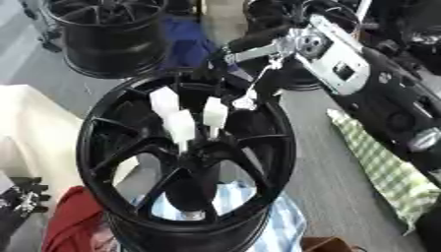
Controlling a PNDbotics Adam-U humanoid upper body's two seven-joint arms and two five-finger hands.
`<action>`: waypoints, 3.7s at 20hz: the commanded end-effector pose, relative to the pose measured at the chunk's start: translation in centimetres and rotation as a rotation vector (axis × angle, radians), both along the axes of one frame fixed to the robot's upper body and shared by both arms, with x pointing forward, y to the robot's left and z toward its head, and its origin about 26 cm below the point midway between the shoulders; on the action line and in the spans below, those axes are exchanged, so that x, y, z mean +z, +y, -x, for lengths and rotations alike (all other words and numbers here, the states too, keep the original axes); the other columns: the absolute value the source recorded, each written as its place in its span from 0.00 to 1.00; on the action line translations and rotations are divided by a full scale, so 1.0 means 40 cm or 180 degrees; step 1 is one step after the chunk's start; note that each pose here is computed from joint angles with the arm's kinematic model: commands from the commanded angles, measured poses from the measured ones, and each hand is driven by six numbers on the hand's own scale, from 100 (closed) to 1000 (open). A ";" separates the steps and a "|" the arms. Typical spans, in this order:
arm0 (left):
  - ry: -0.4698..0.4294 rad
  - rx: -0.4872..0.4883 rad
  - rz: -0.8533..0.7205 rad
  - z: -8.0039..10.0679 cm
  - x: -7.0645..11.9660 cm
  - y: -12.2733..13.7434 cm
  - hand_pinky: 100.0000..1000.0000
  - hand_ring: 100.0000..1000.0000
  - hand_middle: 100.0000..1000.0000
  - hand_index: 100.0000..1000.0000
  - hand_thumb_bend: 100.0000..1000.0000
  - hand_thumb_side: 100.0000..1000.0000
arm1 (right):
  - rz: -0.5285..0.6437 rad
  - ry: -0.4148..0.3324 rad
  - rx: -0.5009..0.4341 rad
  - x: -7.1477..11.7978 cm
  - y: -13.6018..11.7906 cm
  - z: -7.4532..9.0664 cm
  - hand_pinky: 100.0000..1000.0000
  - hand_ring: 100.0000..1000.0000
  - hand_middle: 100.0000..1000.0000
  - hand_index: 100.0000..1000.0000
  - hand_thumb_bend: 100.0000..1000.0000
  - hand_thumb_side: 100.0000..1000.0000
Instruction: Pull the pin out of the wheel hub.
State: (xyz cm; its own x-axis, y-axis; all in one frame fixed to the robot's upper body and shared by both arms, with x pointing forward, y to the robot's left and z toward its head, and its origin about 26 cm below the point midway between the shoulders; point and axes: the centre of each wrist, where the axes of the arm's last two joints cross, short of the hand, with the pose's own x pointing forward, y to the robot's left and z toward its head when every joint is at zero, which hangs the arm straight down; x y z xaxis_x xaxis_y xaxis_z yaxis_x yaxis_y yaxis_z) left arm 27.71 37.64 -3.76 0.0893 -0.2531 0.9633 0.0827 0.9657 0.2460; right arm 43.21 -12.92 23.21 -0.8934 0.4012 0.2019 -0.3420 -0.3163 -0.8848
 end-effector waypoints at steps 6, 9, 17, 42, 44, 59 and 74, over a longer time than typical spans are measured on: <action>-0.0130 -0.0066 -0.0075 -0.021 0.035 -0.002 0.61 0.67 0.66 0.82 0.00 0.48 | 0.0307 -0.0129 0.0144 0.000 -0.018 -0.009 0.82 0.92 0.94 0.99 0.00 0.00; -0.0134 -0.0061 -0.0078 -0.021 0.036 -0.001 0.61 0.67 0.66 0.82 0.00 0.48 | 0.0329 -0.0102 0.0087 -0.010 -0.031 -0.016 0.82 0.92 0.94 0.99 0.00 0.02; -0.0135 -0.0049 -0.0082 -0.020 0.035 0.001 0.61 0.67 0.66 0.82 0.00 0.48 | 0.0311 -0.0046 -0.0091 -0.021 -0.047 -0.037 0.82 0.92 0.94 1.00 0.00 0.30; -0.0121 -0.0046 -0.0083 -0.017 0.032 0.002 0.61 0.68 0.66 0.82 0.00 0.48 | 0.0375 -0.0067 -0.0338 -0.030 -0.062 -0.067 0.77 0.85 0.86 0.99 0.00 0.49; -0.0117 -0.0041 -0.0089 -0.016 0.031 0.004 0.61 0.68 0.66 0.82 0.00 0.48 | 0.0319 -0.0087 -0.0336 -0.013 -0.065 -0.062 0.77 0.85 0.86 0.99 0.02 0.54; -0.0117 -0.0058 -0.0091 -0.018 0.030 0.001 0.61 0.68 0.66 0.82 0.00 0.48 | 0.0377 -0.0044 -0.0213 -0.036 -0.001 -0.050 0.75 0.84 0.85 0.98 0.06 0.61; -0.0123 -0.0067 -0.0085 -0.020 0.033 -0.001 0.61 0.68 0.66 0.82 0.00 0.48 | 0.0514 0.0014 -0.0298 -0.083 -0.033 -0.057 0.68 0.76 0.76 0.96 0.05 0.57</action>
State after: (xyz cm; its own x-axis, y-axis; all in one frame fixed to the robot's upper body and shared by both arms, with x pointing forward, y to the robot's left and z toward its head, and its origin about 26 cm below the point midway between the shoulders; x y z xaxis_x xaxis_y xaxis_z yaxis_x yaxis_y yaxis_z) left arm 27.97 37.44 -3.47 0.0783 -0.2623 0.9618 0.0916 0.9626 0.2550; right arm 45.26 -13.42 18.52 -0.8205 0.5410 0.1847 -0.4219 -0.3551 -0.8342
